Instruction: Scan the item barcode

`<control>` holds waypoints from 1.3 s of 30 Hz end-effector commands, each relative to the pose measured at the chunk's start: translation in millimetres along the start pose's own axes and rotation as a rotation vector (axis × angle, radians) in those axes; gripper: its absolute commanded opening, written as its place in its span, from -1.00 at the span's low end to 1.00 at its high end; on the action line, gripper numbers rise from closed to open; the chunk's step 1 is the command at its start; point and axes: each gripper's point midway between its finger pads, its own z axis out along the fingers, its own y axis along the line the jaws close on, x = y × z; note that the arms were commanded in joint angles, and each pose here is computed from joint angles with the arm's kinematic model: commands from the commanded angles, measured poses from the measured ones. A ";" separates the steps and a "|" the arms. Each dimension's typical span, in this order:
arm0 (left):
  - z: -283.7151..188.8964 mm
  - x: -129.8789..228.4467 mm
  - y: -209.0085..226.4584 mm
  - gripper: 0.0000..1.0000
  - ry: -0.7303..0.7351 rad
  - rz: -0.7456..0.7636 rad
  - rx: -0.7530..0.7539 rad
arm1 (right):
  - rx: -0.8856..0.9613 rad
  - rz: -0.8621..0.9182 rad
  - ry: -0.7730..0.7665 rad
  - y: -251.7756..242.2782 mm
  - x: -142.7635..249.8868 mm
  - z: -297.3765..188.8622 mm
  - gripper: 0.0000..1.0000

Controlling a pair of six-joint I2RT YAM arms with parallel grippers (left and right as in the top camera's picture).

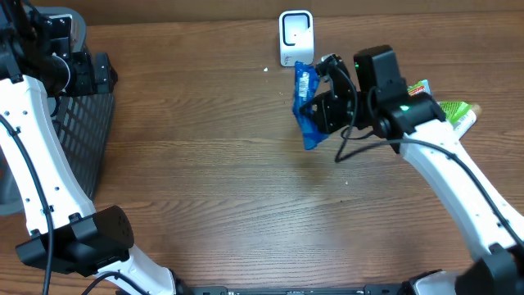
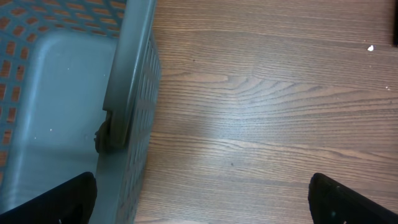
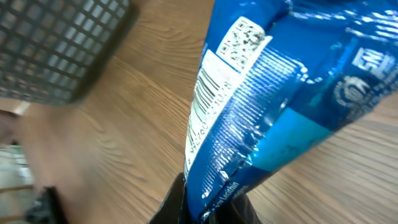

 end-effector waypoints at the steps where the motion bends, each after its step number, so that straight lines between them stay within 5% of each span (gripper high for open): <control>1: -7.6 -1.6 -5.0 0.99 -0.020 0.030 0.006 | 0.082 -0.136 -0.061 3.1 -13.4 -27.8 -0.93; 14: -7.6 -1.7 -5.1 1.00 -0.020 0.030 0.006 | 0.091 -0.127 -0.063 5.8 -13.9 -26.1 -0.93; 28: -7.6 -1.6 -5.0 1.00 -0.020 0.030 0.006 | 0.128 0.261 0.240 -44.7 65.4 113.1 -0.92; 32: -7.6 -1.7 -5.0 0.99 -0.020 0.030 0.006 | 0.131 0.266 0.268 -52.1 75.8 124.5 0.12; 36: -7.6 -1.6 -5.0 1.00 -0.020 0.030 0.006 | 0.147 0.279 0.246 -62.6 65.5 117.3 0.39; 39: -7.6 -1.7 -5.1 1.00 -0.020 0.030 0.006 | 0.121 0.317 0.210 -73.8 49.1 105.7 0.38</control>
